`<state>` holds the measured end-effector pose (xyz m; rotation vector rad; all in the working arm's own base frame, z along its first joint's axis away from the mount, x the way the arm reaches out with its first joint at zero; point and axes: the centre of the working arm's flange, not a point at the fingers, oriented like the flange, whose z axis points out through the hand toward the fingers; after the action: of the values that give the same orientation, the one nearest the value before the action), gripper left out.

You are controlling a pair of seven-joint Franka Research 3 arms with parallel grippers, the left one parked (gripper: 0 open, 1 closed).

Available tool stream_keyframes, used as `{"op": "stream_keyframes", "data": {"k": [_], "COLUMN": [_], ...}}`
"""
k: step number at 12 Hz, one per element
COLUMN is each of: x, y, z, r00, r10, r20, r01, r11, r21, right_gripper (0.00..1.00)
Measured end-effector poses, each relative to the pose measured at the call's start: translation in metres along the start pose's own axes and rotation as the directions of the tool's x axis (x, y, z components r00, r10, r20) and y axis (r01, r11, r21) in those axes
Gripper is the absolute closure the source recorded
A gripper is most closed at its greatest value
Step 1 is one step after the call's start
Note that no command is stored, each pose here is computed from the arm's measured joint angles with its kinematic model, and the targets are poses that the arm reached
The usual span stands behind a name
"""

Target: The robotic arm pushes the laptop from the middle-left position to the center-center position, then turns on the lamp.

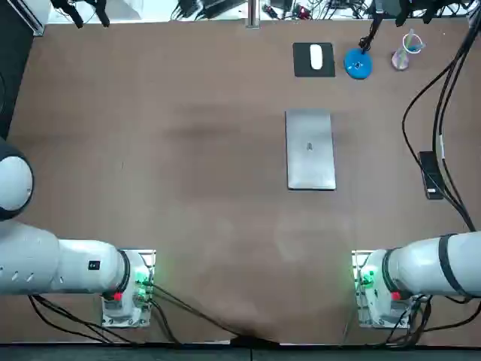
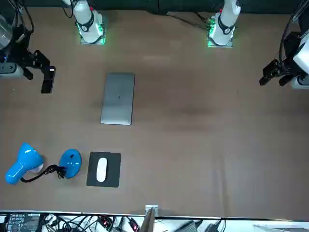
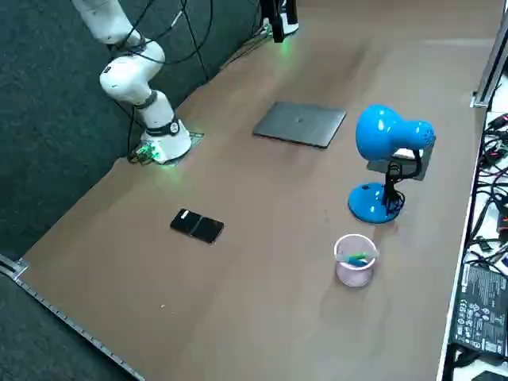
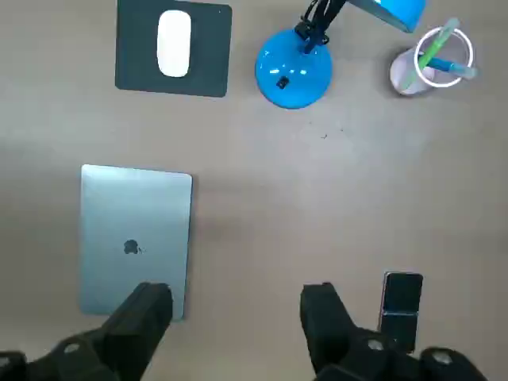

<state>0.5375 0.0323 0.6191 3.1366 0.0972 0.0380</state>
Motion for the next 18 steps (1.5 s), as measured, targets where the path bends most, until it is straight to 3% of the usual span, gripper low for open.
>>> {"op": "stream_keyframes", "data": {"k": [6, 9, 13, 18], "x": [0.002, 0.005, 0.017, 0.014], "y": [-0.002, -0.019, -0.088, -0.158], "z": [0.003, 0.016, 0.063, 0.118], "r00": [1.000, 0.995, 0.942, 0.836], "r10": [0.001, 0.088, 0.320, 0.543], "r20": [0.014, 0.044, 0.101, 0.075], "r01": [-0.001, -0.088, -0.319, -0.543], "r11": [1.000, 0.996, 0.947, 0.840], "r21": [-0.001, -0.003, -0.021, -0.026], "right_gripper": [0.00, 0.00, 0.00, 0.00]}}
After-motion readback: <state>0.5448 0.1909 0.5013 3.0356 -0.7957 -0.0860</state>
